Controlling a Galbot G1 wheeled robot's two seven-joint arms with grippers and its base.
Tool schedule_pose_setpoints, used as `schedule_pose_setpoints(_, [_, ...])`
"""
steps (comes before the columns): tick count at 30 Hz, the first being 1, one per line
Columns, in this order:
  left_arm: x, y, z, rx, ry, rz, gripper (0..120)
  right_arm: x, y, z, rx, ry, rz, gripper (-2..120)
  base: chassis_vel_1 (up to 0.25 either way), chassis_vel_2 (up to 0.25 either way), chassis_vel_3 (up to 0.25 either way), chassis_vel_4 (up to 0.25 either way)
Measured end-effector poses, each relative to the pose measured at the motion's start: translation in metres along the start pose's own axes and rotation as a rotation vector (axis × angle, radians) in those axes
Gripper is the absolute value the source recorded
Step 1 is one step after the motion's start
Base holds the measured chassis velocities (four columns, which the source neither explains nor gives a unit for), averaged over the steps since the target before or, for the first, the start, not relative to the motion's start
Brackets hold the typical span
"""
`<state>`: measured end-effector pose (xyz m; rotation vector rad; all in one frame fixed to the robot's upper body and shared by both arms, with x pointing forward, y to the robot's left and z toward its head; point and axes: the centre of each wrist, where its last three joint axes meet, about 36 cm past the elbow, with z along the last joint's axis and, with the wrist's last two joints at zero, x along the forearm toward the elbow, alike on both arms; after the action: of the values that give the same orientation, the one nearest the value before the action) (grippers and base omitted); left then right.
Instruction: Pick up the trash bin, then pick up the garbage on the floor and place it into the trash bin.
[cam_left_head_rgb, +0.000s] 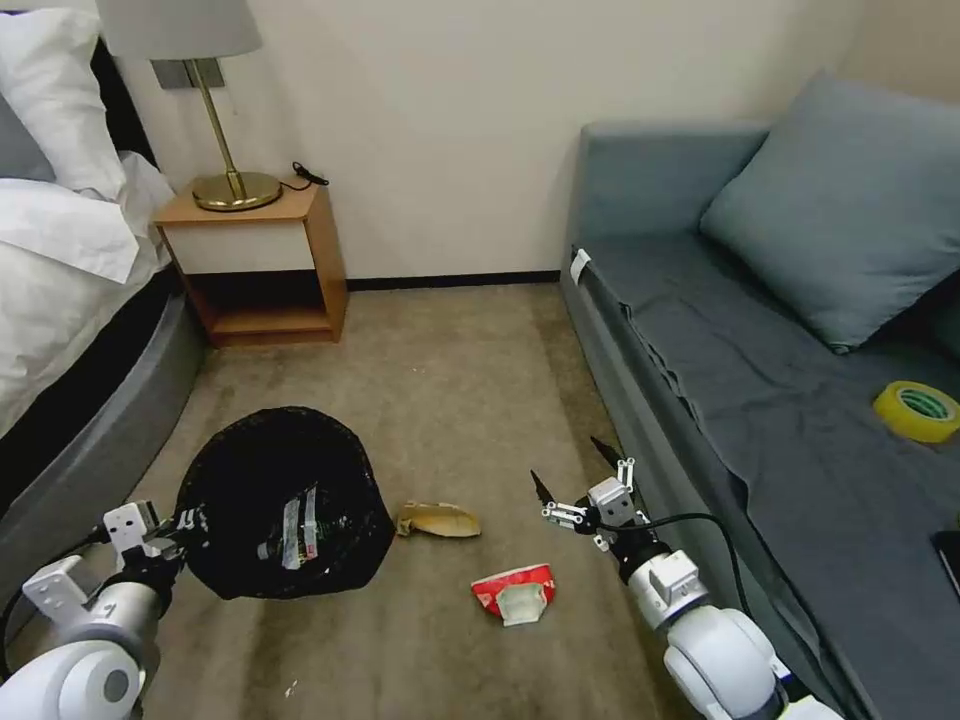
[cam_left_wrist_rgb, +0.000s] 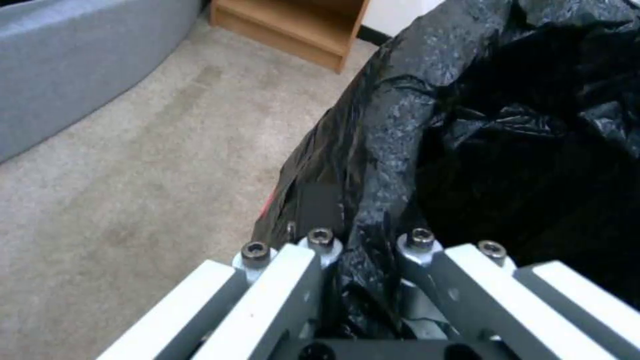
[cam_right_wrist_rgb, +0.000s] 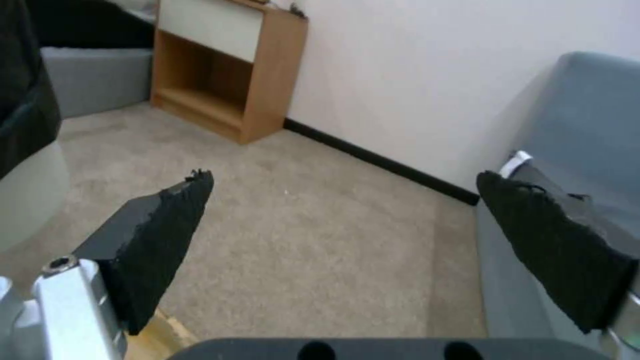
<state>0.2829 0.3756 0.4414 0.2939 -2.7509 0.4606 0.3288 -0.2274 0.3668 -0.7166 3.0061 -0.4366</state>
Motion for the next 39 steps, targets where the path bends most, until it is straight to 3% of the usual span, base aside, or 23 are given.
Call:
schedule_pose_setpoints(10, [-0.002,-0.003,0.004,0.0,0.002,0.02,4,-0.018,-0.025,0.025,0.058,0.144,-0.207,100,-0.011,0.006,0.01,-0.015])
schedule_pose_setpoints(12, [-0.002,-0.004,0.007,-0.007,0.002,0.032,4,-0.04,-0.032,0.031,0.05,0.229,-0.312,100,0.0,0.0,0.0,0.0])
schedule_pose_setpoints(20, [-0.003,0.0,0.01,-0.013,0.0,0.039,4,-0.085,-0.035,0.043,-0.022,0.395,-0.487,100,0.0,0.0,0.0,0.0])
schedule_pose_setpoints(22, [-0.003,0.005,0.009,-0.015,-0.008,0.04,4,-0.123,-0.047,0.029,0.0,0.483,-0.586,100,0.0,0.0,0.0,0.0])
schedule_pose_setpoints(27, [-0.004,0.015,0.01,-0.009,-0.016,0.029,4,-0.149,-0.045,0.03,0.057,0.642,-0.784,100,0.0,0.0,0.0,0.0])
schedule_pose_setpoints(39, [-0.004,0.029,0.013,0.003,-0.028,0.019,4,-0.158,-0.038,0.06,0.104,0.805,-0.949,100,0.0,0.0,0.0,0.0])
